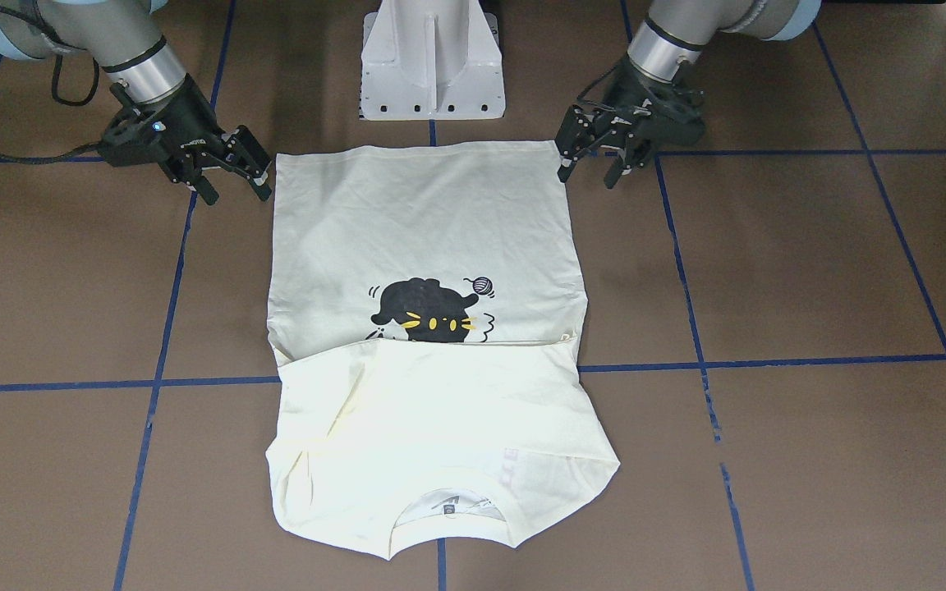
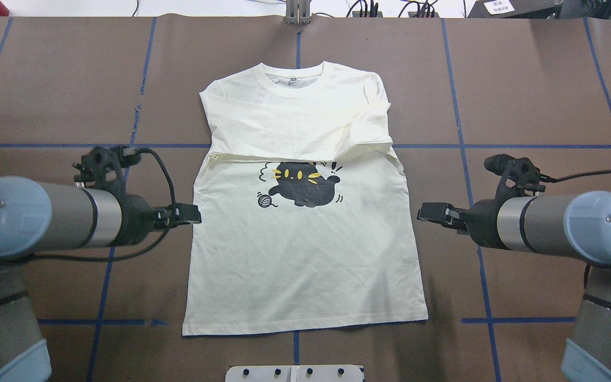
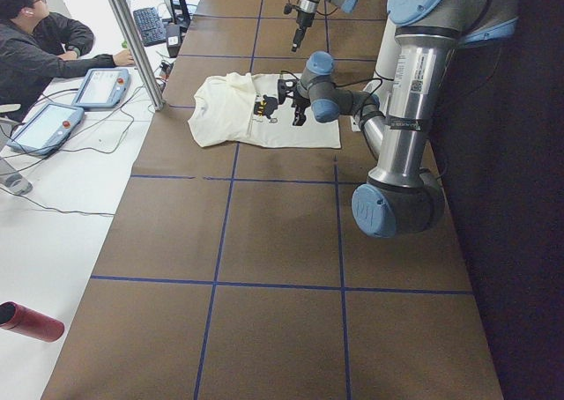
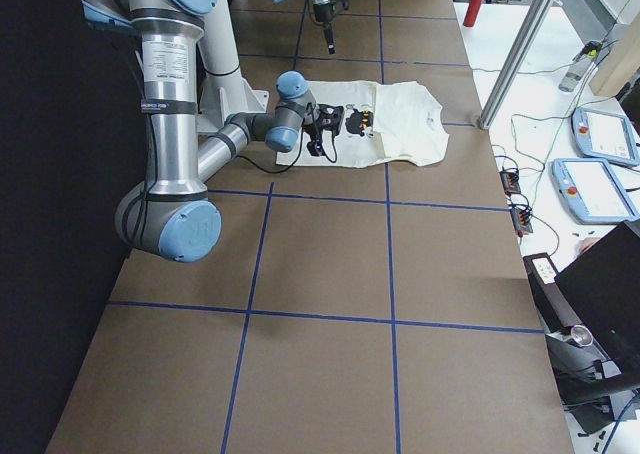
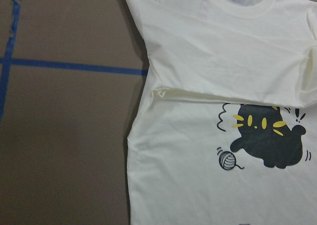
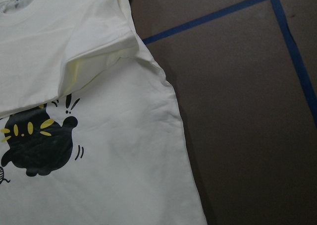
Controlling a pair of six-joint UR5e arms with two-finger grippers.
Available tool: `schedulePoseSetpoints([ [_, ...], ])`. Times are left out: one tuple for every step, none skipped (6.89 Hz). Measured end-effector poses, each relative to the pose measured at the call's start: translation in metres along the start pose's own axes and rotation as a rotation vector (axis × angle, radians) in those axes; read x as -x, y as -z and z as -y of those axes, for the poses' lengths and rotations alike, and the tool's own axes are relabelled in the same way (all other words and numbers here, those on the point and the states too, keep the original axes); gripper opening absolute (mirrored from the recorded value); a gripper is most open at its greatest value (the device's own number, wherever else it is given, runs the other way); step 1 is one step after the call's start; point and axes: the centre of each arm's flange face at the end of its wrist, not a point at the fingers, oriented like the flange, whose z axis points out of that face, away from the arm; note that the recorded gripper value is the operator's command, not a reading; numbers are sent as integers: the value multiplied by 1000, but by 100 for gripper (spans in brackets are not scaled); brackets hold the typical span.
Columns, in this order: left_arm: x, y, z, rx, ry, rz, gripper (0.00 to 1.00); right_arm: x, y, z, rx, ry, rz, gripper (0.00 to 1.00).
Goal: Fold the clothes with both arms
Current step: 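Lower both grippers to the shirt hem corners nearest the robot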
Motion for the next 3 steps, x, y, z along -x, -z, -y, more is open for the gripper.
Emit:
schedulePoseSetpoints([
  [-1,-17,-43,16,69,15,62,-1,-5,-29,-17,-45,0,96],
  [1,-29,-79,24,110,31,59,-1,-10,-51,-31,-66,3,96],
  [6,-38,-107,21,132,47,59,0,-13,-63,-41,-73,6,96],
])
